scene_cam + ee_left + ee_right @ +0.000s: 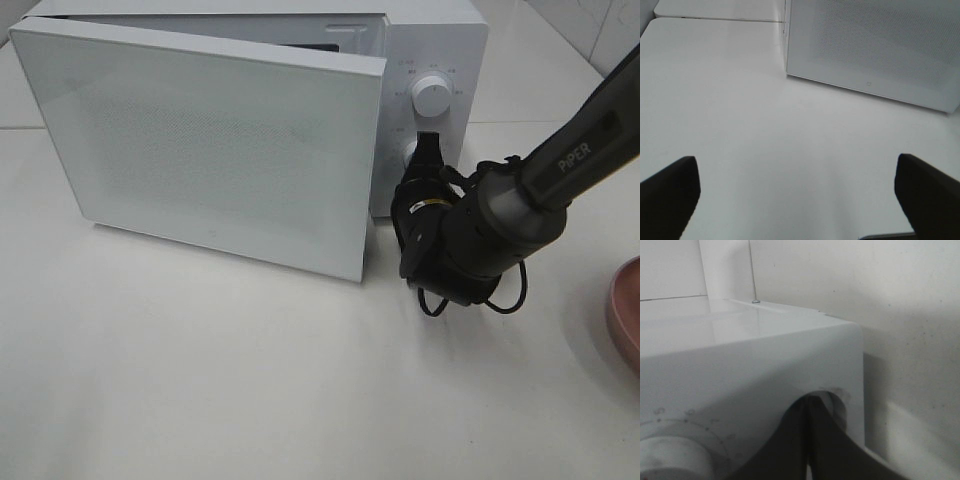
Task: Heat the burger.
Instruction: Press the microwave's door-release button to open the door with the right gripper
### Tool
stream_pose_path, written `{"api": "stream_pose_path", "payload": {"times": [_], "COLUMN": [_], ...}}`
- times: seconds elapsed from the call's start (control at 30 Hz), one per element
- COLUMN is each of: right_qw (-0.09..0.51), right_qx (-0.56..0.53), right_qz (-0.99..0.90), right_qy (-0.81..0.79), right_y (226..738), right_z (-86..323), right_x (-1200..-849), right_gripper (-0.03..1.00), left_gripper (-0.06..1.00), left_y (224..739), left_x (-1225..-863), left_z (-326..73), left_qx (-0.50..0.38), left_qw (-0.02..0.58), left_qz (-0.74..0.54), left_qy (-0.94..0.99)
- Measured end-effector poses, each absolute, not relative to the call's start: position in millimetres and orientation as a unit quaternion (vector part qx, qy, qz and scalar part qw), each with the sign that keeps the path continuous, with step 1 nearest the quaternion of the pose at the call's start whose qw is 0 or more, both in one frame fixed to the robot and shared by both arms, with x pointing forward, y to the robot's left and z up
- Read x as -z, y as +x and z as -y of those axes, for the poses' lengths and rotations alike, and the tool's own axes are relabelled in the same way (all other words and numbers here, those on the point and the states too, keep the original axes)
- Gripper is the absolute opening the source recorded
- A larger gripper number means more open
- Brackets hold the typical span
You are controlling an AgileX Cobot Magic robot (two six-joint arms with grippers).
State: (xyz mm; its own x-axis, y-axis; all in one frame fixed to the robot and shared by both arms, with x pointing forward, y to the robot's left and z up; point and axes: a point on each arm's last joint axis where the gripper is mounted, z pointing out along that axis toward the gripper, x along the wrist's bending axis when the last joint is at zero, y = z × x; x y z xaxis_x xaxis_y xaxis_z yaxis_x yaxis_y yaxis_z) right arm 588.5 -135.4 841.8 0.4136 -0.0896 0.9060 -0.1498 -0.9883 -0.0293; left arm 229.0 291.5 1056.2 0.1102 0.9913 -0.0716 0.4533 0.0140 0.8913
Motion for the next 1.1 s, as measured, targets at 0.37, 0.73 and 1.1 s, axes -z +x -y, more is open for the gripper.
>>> {"api": "stream_pose_path", "payload": {"times": [0.37,0.73,1.1], "right_qw": [0.034,0.028,0.022], "right_qx": [-0.537,-0.529,-0.508], "right_qz": [0.080,0.079,0.040], "right_qy": [0.839,0.844,0.860], "right_y": [590,590,587], "right_z": [131,130,137], "right_x": [-837,-839,-850], "right_gripper": [0.01,0.01,0.01], "left_gripper": [0.97,0.97,0.97], "left_y": [229,229,229], "left_x": [-1056,-1056,-1056], "left_z": [-292,-292,-292], "left_qx": [-0.327,-0.327,-0.327], "left_qw": [0.411,0.411,0.411], "left_qz": [-0.581,-0.581,-0.581], "left_qy": [0.621,0.621,0.621]}}
